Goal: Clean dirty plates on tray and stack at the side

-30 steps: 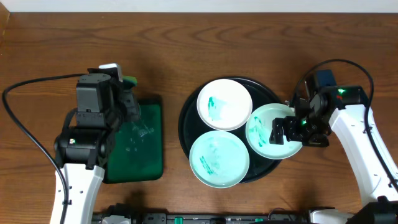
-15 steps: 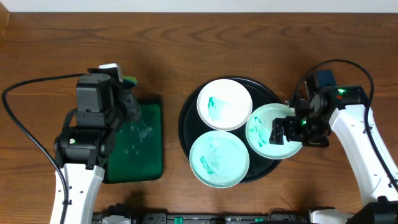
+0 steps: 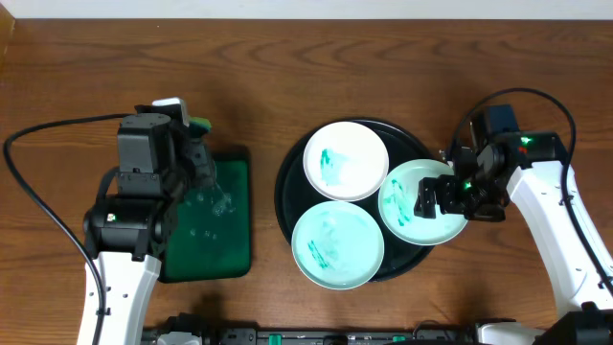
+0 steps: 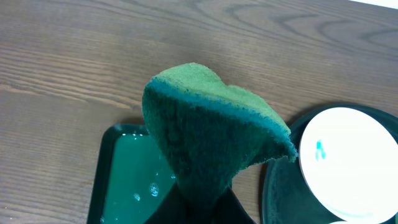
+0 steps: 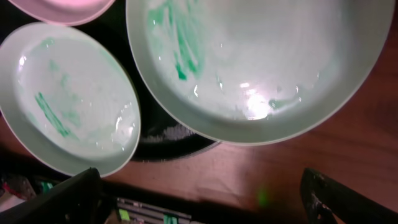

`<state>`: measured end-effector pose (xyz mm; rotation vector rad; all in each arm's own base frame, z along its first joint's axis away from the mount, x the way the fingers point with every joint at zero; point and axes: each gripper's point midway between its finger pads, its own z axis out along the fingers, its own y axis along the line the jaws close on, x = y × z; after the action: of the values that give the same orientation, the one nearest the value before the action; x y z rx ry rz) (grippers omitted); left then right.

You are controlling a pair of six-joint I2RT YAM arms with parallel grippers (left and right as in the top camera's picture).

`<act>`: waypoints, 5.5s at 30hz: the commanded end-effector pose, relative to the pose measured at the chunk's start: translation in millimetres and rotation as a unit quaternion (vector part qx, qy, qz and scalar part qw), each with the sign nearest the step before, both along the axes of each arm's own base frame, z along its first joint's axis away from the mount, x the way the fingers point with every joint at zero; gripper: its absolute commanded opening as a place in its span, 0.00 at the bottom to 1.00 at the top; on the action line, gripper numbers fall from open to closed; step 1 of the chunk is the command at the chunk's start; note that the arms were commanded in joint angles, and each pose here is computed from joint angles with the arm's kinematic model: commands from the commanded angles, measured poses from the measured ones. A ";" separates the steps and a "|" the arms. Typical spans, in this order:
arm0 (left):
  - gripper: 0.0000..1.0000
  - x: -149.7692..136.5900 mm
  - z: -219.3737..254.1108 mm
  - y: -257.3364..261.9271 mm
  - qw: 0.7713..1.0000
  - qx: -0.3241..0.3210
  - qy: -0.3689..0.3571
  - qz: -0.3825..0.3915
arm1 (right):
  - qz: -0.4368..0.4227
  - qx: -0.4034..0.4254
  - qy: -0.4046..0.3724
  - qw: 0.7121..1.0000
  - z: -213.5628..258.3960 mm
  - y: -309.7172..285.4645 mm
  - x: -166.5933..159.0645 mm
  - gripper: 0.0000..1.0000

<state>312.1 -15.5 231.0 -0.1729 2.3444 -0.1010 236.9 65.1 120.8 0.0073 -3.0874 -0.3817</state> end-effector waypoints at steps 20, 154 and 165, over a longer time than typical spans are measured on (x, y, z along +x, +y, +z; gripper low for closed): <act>0.07 1.6 -2.9 18.6 0.998 0.045 0.015 0.035 | 0.032 0.035 -0.035 0.998 3.1 14.5 12.4 0.99; 0.07 25.5 -65.5 -163.4 0.948 -0.219 0.149 -0.176 | 0.026 0.028 -0.042 0.998 -126.1 90.5 153.0 0.01; 0.07 43.2 -149.9 -222.7 0.919 -0.287 0.246 -0.109 | 0.028 0.022 -0.020 0.999 -127.2 87.1 142.3 0.01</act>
<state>350.7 -232.6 98.8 -0.0206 2.6997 -0.9077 392.7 153.9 3.4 0.1454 -3.1635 -0.4778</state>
